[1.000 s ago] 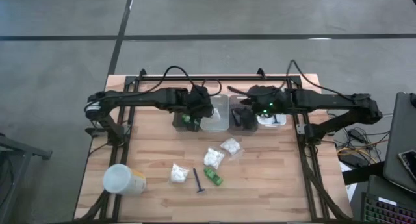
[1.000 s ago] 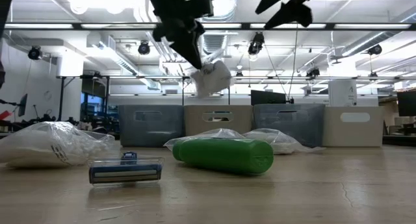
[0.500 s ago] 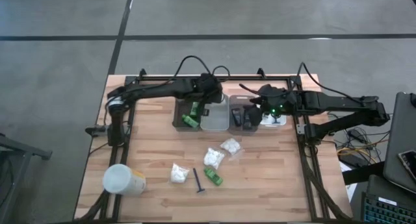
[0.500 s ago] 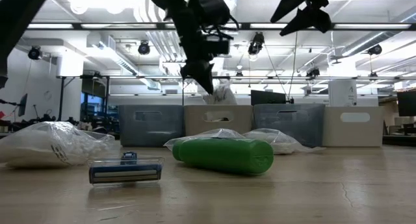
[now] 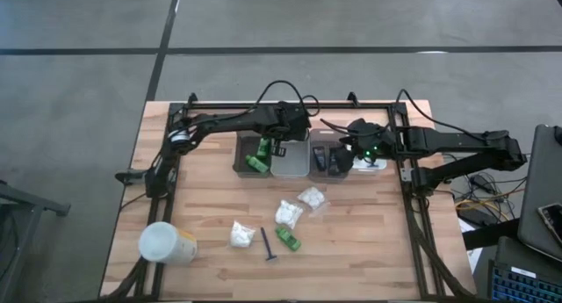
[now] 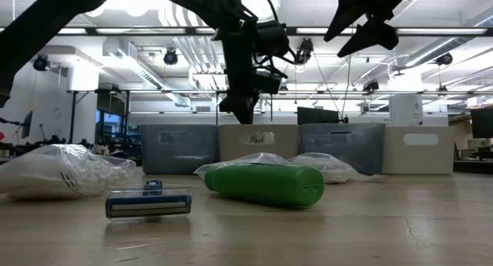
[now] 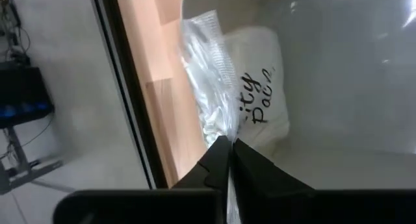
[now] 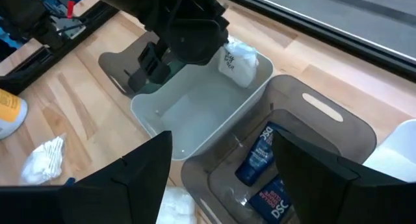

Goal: Pick & Place Travel size toiletries
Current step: Put the white cotton pack into the gray bin

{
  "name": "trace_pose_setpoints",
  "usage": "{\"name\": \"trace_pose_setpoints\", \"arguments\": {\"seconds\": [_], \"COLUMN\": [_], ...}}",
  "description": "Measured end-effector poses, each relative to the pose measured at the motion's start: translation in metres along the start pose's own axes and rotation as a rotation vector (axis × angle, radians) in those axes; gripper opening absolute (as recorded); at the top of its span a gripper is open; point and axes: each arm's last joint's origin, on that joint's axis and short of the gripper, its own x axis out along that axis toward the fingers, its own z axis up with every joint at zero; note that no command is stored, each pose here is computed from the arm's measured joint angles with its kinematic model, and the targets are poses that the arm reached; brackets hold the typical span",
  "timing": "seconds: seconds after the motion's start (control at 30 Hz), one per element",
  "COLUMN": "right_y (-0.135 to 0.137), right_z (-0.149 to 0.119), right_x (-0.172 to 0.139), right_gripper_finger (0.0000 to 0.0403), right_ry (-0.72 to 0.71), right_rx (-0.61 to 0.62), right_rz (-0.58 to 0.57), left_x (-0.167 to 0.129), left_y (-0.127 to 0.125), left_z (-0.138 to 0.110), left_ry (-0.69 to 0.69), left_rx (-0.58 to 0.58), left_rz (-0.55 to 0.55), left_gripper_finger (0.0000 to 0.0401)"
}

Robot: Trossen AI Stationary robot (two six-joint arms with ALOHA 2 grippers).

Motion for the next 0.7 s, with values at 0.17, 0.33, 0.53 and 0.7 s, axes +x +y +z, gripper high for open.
{"name": "trace_pose_setpoints", "arguments": {"seconds": [0.17,0.33,0.53,0.7], "right_y": [0.000,0.000,0.000,0.000], "right_z": [0.000,0.000,0.000,0.000], "right_x": [0.000,0.000,0.000,0.000], "right_gripper_finger": [0.0272,0.0280,0.0291,0.0300], "right_ry": [0.000,-0.003,-0.003,-0.005], "right_rx": [-0.004,-0.010,-0.018,-0.020], "right_rz": [0.000,-0.004,-0.004,-0.006], "left_x": [0.000,-0.003,-0.004,-0.011], "left_y": [0.000,0.000,0.002,0.006], "left_z": [0.001,0.002,0.001,-0.002], "left_ry": [-0.028,-0.056,-0.004,0.022], "left_rx": [-0.001,-0.041,-0.052,-0.056], "left_rz": [-0.029,-0.054,0.027,0.086], "left_gripper_finger": [0.0050,0.0098,0.0154,0.0176]}}
